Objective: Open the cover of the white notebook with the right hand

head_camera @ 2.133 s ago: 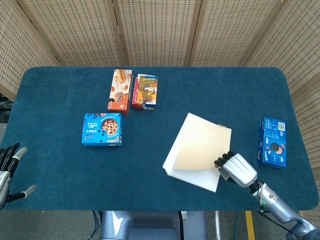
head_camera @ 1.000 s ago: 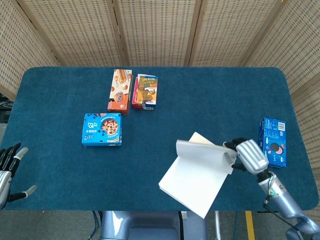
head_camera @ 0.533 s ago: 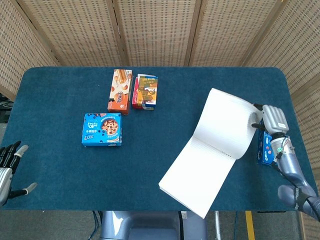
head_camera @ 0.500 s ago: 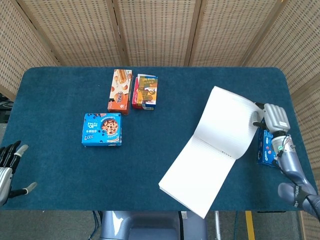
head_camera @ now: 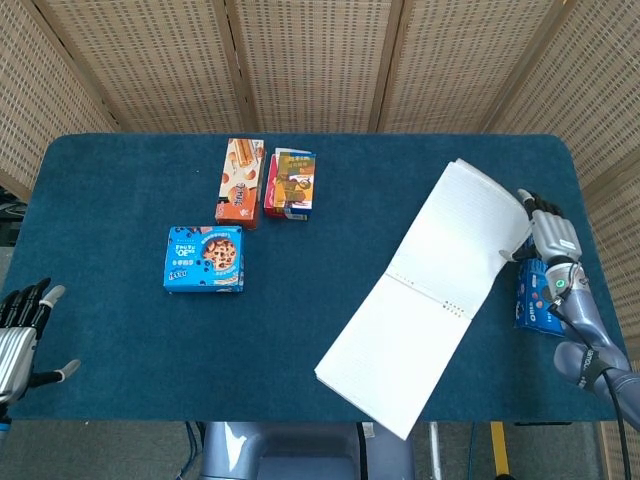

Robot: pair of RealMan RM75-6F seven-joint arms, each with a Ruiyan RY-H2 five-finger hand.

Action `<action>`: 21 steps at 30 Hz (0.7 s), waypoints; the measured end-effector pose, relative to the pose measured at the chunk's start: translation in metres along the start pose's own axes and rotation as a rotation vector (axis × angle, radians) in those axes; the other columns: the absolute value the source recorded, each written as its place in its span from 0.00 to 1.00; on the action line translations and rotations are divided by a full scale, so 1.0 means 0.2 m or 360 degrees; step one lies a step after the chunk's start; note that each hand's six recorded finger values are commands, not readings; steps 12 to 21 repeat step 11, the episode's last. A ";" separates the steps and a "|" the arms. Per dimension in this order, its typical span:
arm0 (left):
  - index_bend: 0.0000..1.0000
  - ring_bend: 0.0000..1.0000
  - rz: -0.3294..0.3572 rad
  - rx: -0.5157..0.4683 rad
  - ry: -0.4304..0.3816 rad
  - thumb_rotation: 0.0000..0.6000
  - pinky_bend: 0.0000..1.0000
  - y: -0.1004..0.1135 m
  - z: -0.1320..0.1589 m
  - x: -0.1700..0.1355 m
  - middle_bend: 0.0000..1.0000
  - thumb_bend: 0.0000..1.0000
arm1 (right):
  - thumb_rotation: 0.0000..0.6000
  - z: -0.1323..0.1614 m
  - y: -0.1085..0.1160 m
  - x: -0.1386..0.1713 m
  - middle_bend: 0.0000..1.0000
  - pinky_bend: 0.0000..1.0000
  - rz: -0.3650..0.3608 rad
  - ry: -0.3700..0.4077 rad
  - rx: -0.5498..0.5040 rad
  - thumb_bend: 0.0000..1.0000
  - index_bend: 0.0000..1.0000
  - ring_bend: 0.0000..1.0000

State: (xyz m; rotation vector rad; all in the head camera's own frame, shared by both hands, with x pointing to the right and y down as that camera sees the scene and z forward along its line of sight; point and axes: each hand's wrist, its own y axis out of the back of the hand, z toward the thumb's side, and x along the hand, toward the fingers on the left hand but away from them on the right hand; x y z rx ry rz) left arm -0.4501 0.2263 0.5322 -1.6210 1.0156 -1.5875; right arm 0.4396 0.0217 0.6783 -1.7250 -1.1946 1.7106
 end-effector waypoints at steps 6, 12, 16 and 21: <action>0.00 0.00 0.0014 -0.0013 -0.0022 1.00 0.00 0.01 0.01 -0.02 0.00 0.00 | 1.00 0.04 0.21 0.10 0.00 0.00 -0.0376 0.0179 0.0024 0.00 0.00 0.00; 0.00 0.00 0.0027 -0.0020 -0.0054 1.00 0.00 0.02 0.01 -0.04 0.00 0.00 | 1.00 0.09 0.28 0.34 0.00 0.00 -0.0584 0.0403 0.0033 0.00 0.00 0.00; 0.00 0.00 0.0027 -0.0020 -0.0054 1.00 0.00 0.02 0.01 -0.04 0.00 0.00 | 1.00 0.09 0.28 0.34 0.00 0.00 -0.0584 0.0403 0.0033 0.00 0.00 0.00; 0.00 0.00 0.0027 -0.0020 -0.0054 1.00 0.00 0.02 0.01 -0.04 0.00 0.00 | 1.00 0.09 0.28 0.34 0.00 0.00 -0.0584 0.0403 0.0033 0.00 0.00 0.00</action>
